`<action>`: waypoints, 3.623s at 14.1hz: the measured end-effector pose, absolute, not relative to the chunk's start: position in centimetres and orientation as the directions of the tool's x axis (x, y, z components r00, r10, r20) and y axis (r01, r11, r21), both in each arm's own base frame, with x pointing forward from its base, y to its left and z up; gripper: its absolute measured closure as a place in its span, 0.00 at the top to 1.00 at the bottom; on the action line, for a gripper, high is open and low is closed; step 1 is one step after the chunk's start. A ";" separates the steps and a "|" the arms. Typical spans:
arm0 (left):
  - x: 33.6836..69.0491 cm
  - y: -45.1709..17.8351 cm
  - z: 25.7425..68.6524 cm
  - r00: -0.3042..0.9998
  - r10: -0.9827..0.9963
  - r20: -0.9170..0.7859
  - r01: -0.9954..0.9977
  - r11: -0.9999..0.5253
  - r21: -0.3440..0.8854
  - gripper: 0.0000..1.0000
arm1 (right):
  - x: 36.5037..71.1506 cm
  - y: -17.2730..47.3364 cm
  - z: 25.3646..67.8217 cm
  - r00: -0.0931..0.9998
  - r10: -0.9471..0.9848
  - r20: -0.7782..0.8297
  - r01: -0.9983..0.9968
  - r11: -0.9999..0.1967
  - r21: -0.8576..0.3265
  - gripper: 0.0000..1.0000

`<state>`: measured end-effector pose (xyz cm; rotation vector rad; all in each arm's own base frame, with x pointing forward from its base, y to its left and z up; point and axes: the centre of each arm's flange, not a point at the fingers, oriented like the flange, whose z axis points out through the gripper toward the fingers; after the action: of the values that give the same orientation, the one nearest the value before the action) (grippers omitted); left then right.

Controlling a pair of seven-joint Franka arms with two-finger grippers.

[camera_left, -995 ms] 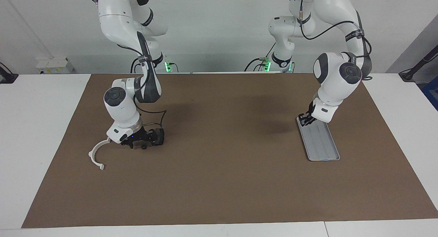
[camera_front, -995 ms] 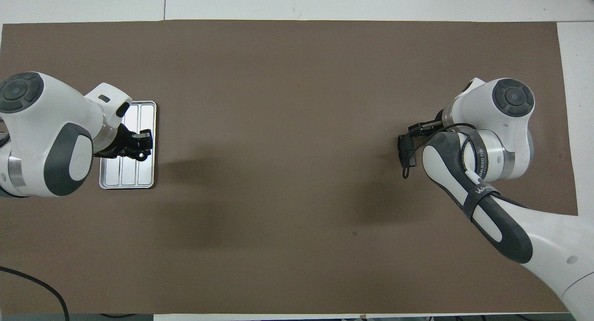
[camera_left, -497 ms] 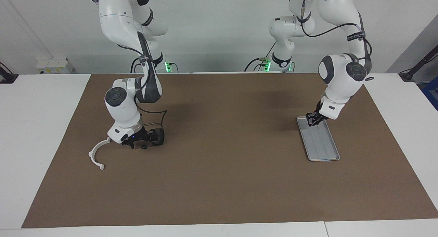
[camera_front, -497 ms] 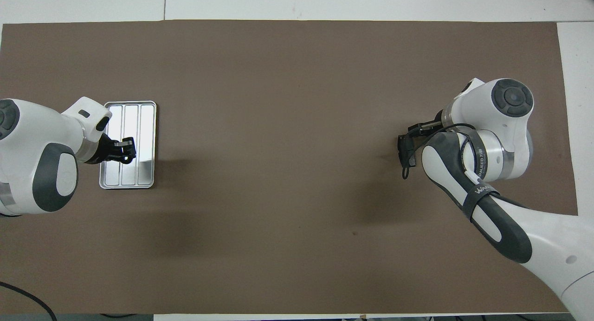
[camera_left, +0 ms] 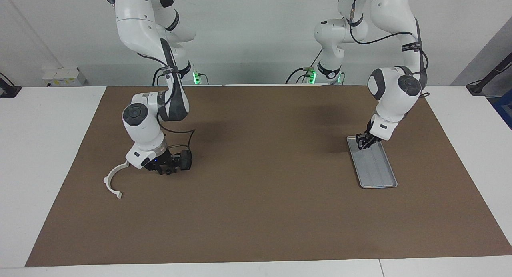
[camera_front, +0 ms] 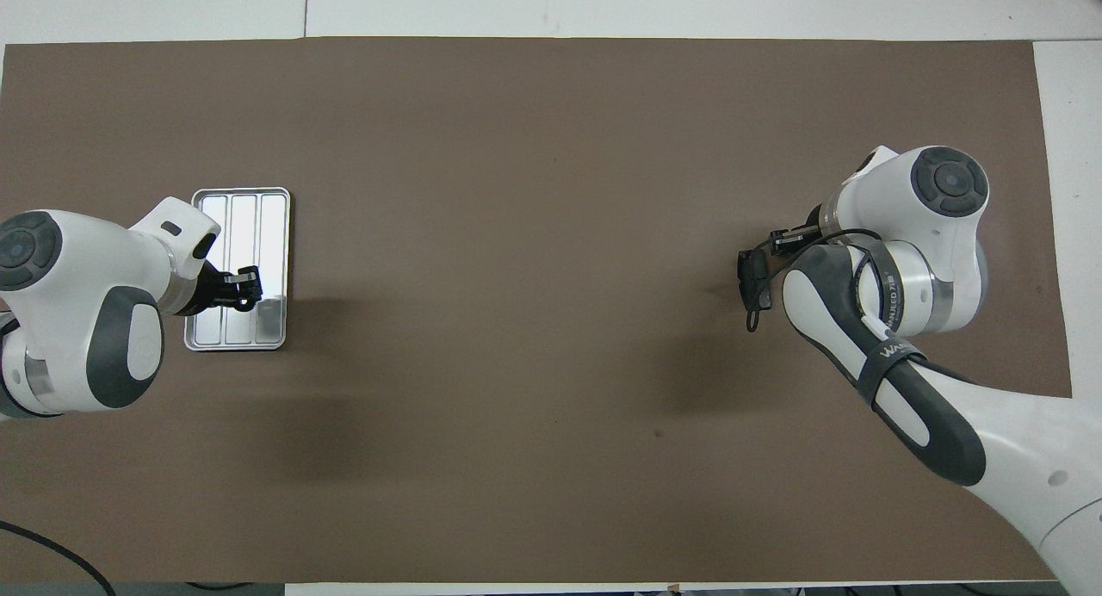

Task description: Pick bearing gear from pile to tray

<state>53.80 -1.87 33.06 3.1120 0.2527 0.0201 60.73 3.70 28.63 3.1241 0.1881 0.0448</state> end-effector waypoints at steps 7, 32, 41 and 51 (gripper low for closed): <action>53.2 -1.9 31.5 0.986 0.160 0.041 0.159 -0.987 0.025 0.34 | 62.6 4.0 32.6 0.995 0.090 0.044 0.090 -0.996 0.013 0.24; 52.6 -0.6 30.5 0.987 0.158 0.030 0.158 -0.987 0.021 0.41 | 57.0 38.2 30.2 0.984 -0.169 0.064 -0.164 -0.984 -0.069 0.24; 56.0 -4.7 36.2 0.958 0.277 0.070 0.274 -0.961 0.047 0.60 | 57.4 37.8 29.5 0.981 -0.179 0.074 -0.174 -0.982 -0.078 0.48; 53.8 -30.9 38.3 0.890 0.454 0.041 0.449 -0.889 0.089 0.91 | 65.5 18.8 42.0 0.983 0.008 0.183 0.016 -0.999 -0.040 1.00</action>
<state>53.76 -30.87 38.28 2.9789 0.7132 0.0931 65.51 18.82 41.98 3.1697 0.0188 0.2923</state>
